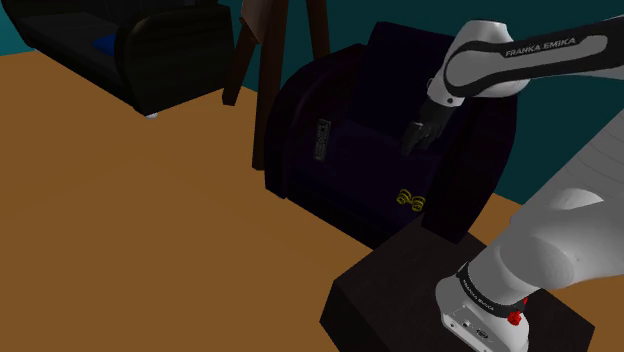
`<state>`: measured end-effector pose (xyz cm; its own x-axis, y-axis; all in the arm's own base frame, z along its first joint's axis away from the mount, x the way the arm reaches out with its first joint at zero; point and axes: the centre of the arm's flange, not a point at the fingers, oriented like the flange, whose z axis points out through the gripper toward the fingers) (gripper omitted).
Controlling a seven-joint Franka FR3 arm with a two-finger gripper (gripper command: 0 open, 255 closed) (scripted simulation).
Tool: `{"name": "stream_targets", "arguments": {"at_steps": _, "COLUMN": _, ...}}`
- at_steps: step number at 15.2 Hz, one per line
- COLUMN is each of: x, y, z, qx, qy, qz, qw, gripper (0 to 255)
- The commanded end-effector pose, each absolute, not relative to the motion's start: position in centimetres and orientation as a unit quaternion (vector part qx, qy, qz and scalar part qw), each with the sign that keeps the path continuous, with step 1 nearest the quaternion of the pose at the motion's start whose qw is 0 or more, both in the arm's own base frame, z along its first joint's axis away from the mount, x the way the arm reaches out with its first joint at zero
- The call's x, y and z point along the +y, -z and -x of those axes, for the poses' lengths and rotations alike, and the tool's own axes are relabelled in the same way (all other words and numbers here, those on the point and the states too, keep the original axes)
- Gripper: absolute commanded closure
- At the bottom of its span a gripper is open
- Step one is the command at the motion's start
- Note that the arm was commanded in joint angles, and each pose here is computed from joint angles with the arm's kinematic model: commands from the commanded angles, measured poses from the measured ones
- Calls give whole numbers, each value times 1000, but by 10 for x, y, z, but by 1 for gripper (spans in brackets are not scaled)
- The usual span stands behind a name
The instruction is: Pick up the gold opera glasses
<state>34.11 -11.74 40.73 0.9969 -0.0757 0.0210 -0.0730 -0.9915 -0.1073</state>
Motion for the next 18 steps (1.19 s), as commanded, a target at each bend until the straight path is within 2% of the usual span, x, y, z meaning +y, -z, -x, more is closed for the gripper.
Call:
{"name": "stream_targets", "arguments": {"at_steps": 1, "x": -131, "y": -382, "z": -341, "qx": 35, "qy": 8, "qz": 998, "qw": 57, "gripper": 0}}
{"name": "stream_targets", "arguments": {"at_steps": 16, "x": -216, "y": -197, "z": -344, "qx": 23, "qy": -33, "qz": 995, "qw": 88, "gripper": 0}}
{"name": "stream_targets", "arguments": {"at_steps": 18, "x": -218, "y": -188, "z": -344, "qx": 22, "qy": -34, "qz": 995, "qw": 88, "gripper": 0}}
